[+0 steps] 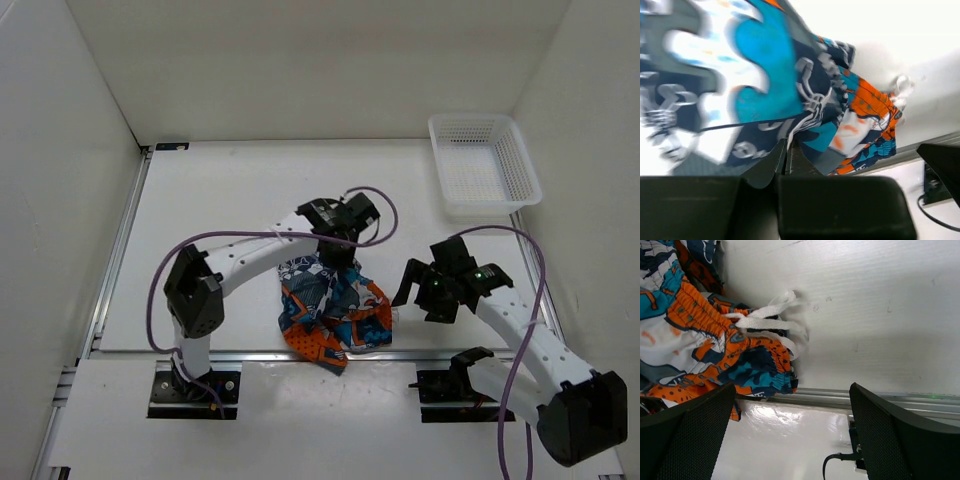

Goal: Fold and stack the shorts
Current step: Flatten the shorts out

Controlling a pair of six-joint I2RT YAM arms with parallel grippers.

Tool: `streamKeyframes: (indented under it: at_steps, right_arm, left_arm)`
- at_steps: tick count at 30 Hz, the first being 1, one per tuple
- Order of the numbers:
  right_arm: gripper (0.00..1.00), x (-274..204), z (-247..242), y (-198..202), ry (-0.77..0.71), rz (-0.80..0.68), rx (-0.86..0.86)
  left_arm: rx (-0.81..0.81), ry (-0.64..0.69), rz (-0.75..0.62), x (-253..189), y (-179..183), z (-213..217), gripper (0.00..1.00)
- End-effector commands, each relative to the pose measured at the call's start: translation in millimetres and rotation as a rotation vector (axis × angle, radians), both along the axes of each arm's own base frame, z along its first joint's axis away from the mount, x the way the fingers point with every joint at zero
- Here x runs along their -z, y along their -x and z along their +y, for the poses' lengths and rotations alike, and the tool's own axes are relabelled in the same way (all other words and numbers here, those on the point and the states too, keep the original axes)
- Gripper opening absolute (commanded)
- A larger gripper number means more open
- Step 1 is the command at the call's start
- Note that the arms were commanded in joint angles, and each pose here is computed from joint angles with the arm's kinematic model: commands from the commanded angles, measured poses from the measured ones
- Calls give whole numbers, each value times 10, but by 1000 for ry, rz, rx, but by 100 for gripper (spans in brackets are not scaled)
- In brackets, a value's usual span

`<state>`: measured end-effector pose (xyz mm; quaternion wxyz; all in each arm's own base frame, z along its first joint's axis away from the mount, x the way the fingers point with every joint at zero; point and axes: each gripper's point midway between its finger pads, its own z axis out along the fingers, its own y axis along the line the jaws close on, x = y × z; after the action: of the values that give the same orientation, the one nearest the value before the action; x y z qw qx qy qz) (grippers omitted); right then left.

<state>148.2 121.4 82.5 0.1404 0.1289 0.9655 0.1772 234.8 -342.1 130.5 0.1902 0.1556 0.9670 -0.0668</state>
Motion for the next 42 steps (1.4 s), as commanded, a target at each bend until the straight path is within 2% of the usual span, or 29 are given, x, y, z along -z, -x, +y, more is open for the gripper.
streamKeyframes:
  at_steps: [1,2,5,8,10,11,13,14,15,16,17,18,19,20,24,27,30,31,32,33,34,35,36,37,38,39,40,41,42]
  right_arm:
    - [100,-264,188,-325,-38,-97,-87]
    - [100,-289,212,-392,-34,-107,-100]
    - [100,-293,410,-534,-41,-97,-186]
    - [100,-164,660,-539,-59,-73,-276]
    - [100,-11,835,-399,-86,-24,-350]
    - [100,-21,950,-443,-114,-49,-363]
    - [97,99,1092,-372,-116,-33,-403]
    - [90,189,1131,-405,-103,-30,-409]
    - [79,196,1171,-413,-101,-26,-418]
    - [46,183,1205,-449,-91,-38,-422]
    - [25,157,1183,-477,-71,-41,-412]
    - [10,79,1109,-552,-6,-68,-376]
    - [1,7,1068,-569,23,-92,-366]
    - [1,-170,1010,-603,32,-147,-347]
    - [1,-775,690,-617,99,-284,-259]
    - [1,-1166,574,-612,95,-350,-234]
    - [1,-1345,610,-807,110,-404,-228]
    - [1,-1461,605,-975,116,-437,-200]
    - [1,-1376,667,-1175,153,-430,-205]
    - [1,-1387,638,-1375,181,-450,-177]
    - [3,-1380,636,-1552,203,-461,-156]
    - [19,-1319,628,-1889,225,-451,-122]
    - [43,-1291,608,-2037,237,-434,-103]
    - [78,-1257,598,-2148,240,-408,-94]
    - [86,-1249,600,-2303,251,-389,-81]
    - [91,-1210,546,-2283,265,-359,-78]
    - [96,-1255,464,-2282,277,-371,-57]
    - [96,-1132,400,-2189,296,-347,-58]
    - [97,-1105,389,-2158,286,-357,-46]
  left_arm:
    - [-114,167,-164,-957,-221,443,10]
    - [-164,220,-197,-1165,-263,693,10]
    - [-223,327,-234,-1468,-274,1055,10]
    - [-238,342,-212,-1428,-215,1224,10]
    - [-253,349,-213,-1429,-198,1302,10]
    - [-266,337,-205,-1372,-212,1343,10]
    - [-273,340,-200,-1345,-233,1357,10]
    - [-272,346,-206,-1359,-249,1346,10]
    - [-276,340,-212,-1357,-274,1382,10]
    - [-285,346,-209,-1392,-284,1413,10]
    - [-286,342,-214,-1427,-292,1449,10]
    - [-299,343,-220,-1472,-311,1491,10]
    - [-308,343,-247,-1578,-346,1543,10]
    - [-318,331,-258,-1638,-318,1638,10]
    - [-368,369,-371,-2079,-351,1984,10]
    - [-387,366,-427,-2287,-447,2185,10]
    - [-388,369,-440,-2297,-809,2216,10]
    - [-389,369,-442,-2269,-945,2214,10]
    - [-422,360,-445,-2199,-1240,2256,10]
    - [-410,357,-437,-2151,-1386,2252,10]
    - [-427,348,-429,-2089,-1544,2282,20]
    - [-469,310,-369,-1793,-1832,2370,61]
    - [-483,317,-395,-1895,-2000,2414,76]
    - [-497,290,-307,-1755,-1955,2459,84]
    - [-508,279,-268,-1701,-1986,2492,87]
    - [-504,279,-244,-1681,-1988,2474,89]
    - [-510,275,-264,-1722,-1950,2503,96]
    - [-508,284,-284,-1763,-1887,2513,100]
    - [-508,307,-369,-2038,-1691,2570,100]
